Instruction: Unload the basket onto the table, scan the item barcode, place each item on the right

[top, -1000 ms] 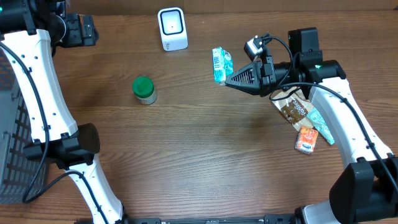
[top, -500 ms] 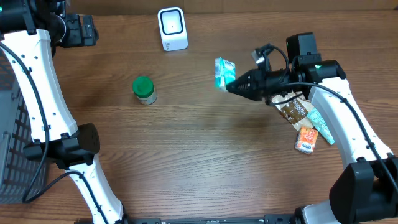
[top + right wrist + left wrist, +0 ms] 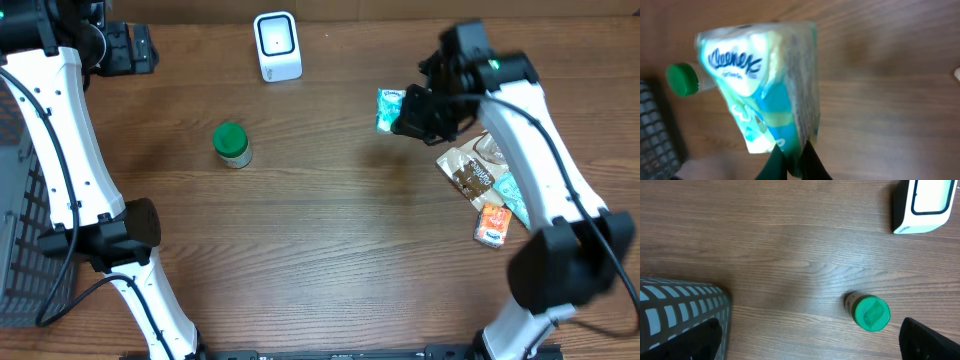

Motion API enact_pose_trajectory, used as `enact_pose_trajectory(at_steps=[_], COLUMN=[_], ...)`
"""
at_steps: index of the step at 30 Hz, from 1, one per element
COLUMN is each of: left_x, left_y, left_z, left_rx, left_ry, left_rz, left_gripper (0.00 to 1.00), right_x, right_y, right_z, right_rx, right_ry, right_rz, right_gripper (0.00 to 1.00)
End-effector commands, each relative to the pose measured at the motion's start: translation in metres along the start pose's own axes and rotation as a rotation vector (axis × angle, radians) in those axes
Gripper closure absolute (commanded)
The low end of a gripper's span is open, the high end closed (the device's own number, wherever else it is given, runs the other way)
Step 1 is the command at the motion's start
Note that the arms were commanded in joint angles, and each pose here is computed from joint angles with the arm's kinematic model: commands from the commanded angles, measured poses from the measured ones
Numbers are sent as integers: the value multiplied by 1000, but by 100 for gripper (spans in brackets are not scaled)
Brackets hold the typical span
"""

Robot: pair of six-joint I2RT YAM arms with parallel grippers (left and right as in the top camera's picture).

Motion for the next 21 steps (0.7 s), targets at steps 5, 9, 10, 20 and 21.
enact_pose_trajectory(at_steps=[5, 9, 10, 20, 21], left_x=[-3, -3, -3, -3, -3], left_y=[-2, -2, -2, -2, -2], left_z=[-16, -16, -16, -16, -16], left_rx=[-36, -36, -36, -36, -36], left_ry=[-7, -7, -7, -7, -7], left_rz=[18, 18, 18, 18, 18], left_gripper=[1, 0, 0, 0, 0], right_x=[80, 116, 124, 166, 167], right_y=[74, 87, 89, 115, 119], right_z=[-14, 2, 9, 99, 105], right_rx=[-301, -458, -488, -581, -601], right_ry=[-331, -513, -574, -937, -940], right_rz=[-283, -438, -472, -891, -899], right_gripper=[96, 96, 96, 96, 96])
Point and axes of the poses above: each gripper's point midway between its finger pads, its own z axis out along the fingers, its own x axis along the line the jaws close on, y = z × x, the point moved 10 cm from there along -z, back along the fingers, and after that the axes turned 15 degrees about -z, right-handed, at the moved point
